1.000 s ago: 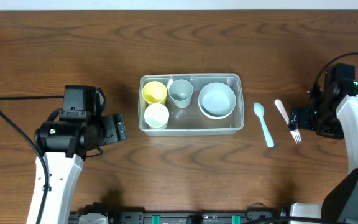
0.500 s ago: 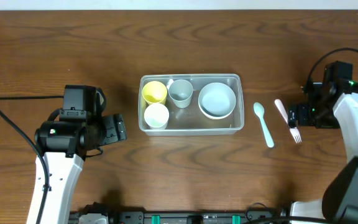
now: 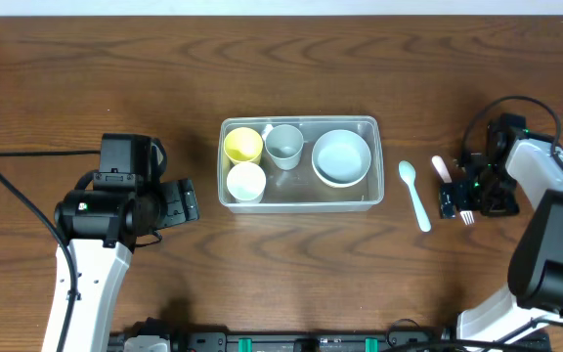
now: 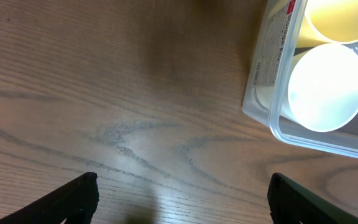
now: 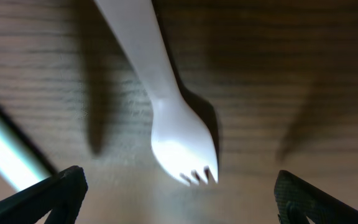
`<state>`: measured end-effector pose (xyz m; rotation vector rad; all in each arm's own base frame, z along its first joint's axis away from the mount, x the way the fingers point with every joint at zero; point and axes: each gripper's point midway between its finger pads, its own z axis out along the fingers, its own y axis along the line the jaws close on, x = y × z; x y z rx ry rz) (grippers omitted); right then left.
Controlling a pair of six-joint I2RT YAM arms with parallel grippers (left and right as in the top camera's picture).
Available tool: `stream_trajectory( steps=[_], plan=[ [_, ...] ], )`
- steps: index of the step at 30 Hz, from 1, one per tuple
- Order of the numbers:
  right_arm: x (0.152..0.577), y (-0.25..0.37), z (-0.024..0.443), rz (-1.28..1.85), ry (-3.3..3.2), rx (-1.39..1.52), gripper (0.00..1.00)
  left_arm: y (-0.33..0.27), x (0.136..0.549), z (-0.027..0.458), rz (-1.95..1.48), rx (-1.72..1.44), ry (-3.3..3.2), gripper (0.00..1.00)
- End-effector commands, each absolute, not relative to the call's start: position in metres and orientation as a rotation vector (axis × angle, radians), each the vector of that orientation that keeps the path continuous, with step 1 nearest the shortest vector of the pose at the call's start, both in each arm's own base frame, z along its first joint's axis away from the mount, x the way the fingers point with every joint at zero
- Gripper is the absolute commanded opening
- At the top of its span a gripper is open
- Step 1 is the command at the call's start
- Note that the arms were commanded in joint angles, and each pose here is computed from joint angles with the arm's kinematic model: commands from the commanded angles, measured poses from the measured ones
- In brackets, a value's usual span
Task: Pack container
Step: 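Lower the right gripper onto the white fork and grasp it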
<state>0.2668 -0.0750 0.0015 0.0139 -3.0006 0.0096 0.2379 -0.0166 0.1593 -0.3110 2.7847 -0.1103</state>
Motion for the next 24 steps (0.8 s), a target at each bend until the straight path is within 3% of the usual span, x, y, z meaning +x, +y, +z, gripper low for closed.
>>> stream_trajectory(
  steps=[1, 12, 17, 24],
  plan=[
    [0.264, -0.077, -0.008, 0.009, -2.976, 0.028, 0.97, -0.016, 0.237, 0.159, -0.115, -0.33, 2.787, 0.87],
    [0.263, -0.077, -0.025, -0.002, -2.948, 0.023, 0.93, -0.016, 0.237, 0.159, -0.115, -0.329, 2.788, 0.87],
    [0.265, -0.078, -0.025, 0.0, -2.953, 0.017, 0.79, -0.016, 0.237, 0.159, -0.115, -0.33, 2.788, 0.87],
    [0.269, -0.079, -0.026, 0.008, -2.971, -0.007, 0.67, -0.016, 0.237, 0.159, -0.115, -0.33, 2.788, 0.87]
  ],
)
